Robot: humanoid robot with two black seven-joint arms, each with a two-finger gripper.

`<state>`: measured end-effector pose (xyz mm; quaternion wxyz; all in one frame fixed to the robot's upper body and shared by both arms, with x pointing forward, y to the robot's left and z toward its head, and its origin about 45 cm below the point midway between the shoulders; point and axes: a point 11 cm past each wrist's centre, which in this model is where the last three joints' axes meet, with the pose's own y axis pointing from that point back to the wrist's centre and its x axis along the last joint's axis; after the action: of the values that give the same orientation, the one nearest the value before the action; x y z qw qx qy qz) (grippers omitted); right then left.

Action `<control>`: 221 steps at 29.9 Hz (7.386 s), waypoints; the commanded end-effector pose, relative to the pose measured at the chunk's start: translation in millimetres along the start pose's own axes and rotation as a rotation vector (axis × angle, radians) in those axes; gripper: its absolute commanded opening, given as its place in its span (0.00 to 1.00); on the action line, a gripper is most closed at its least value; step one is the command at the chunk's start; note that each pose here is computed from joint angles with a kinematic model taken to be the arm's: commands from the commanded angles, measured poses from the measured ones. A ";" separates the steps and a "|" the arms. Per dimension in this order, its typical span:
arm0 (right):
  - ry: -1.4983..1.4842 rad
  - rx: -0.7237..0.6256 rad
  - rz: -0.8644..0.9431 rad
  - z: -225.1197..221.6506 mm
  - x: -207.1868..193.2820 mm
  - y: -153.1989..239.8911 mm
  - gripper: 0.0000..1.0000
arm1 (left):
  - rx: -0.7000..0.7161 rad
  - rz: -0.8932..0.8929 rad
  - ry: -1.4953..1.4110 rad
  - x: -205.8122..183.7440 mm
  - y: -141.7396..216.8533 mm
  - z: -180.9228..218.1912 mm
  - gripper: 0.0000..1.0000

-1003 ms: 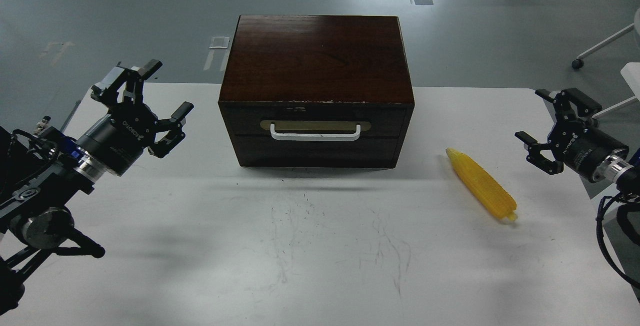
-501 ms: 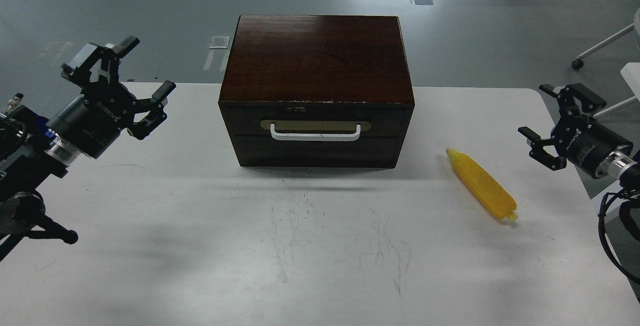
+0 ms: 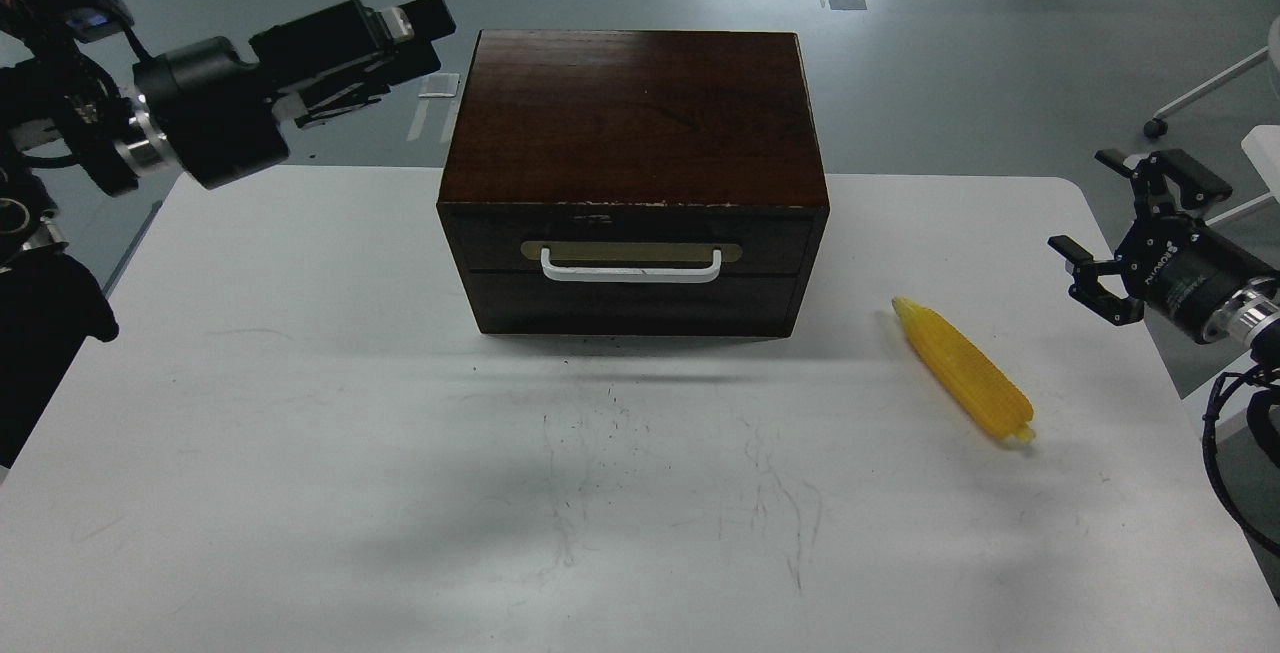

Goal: Put corn in drawer with both arms

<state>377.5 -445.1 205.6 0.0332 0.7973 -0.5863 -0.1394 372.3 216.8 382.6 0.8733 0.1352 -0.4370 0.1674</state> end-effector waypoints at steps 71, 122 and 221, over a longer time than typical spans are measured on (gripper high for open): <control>0.022 0.002 0.046 -4.3 16.6 9.5 1.00 | 0.161 -0.831 -0.638 -123.6 -104.9 -43.7 0.99; 0.025 0.004 0.053 -6.3 19.4 11.8 1.00 | -0.030 -0.944 -0.752 -164.8 -77.5 6.3 0.99; 1.334 -0.491 -0.578 48.5 -35.8 -1.4 1.00 | 0.023 0.675 1.144 -75.8 105.1 -116.6 0.99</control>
<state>355.8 -412.6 176.1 0.5157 0.8035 -0.1738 0.2412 370.5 343.5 263.3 0.8659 -0.1104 0.0785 0.4816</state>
